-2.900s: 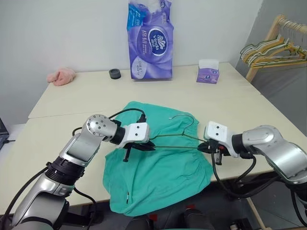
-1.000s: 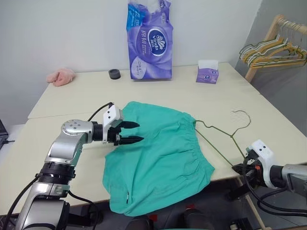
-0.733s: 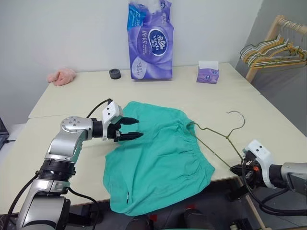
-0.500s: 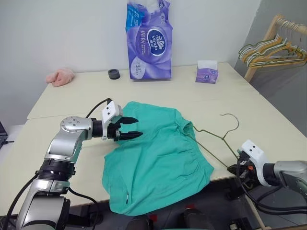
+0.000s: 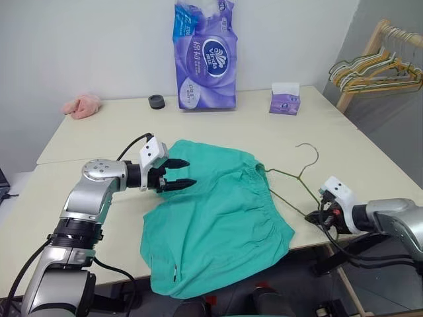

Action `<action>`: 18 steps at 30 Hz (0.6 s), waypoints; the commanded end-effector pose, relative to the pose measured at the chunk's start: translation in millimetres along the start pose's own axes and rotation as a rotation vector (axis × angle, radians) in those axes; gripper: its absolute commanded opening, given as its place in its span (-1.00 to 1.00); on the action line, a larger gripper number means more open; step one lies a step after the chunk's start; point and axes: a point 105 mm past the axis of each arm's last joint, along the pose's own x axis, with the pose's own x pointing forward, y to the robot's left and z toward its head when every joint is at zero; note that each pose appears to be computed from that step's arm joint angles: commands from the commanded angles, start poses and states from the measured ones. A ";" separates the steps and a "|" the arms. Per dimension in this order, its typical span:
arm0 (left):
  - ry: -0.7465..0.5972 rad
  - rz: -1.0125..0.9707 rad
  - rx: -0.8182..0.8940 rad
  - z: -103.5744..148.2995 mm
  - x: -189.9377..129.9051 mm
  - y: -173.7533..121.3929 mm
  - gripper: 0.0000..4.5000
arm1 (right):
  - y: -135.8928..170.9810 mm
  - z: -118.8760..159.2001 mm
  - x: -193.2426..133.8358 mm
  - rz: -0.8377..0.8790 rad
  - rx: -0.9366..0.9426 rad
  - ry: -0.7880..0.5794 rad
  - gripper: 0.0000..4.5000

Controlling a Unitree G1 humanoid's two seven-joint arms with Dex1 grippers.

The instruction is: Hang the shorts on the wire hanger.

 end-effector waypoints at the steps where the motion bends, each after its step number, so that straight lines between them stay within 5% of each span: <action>1: -0.072 0.056 0.032 23.6 -5.3 10.9 0.45 | 1.1 13.0 7.8 0.030 0.016 -0.019 -1.00; 6: -0.095 0.091 0.023 28.9 -5.8 16.1 0.45 | -12.3 8.8 21.2 -0.019 0.047 0.015 -1.00; 13: -0.100 0.137 -0.013 29.4 -8.0 23.8 0.45 | 1.9 49.1 20.2 0.026 -0.003 -0.108 -1.00; 18: -0.149 0.206 -0.013 39.2 -9.0 38.3 0.95 | 14.0 78.8 20.7 0.021 -0.071 -0.193 -1.00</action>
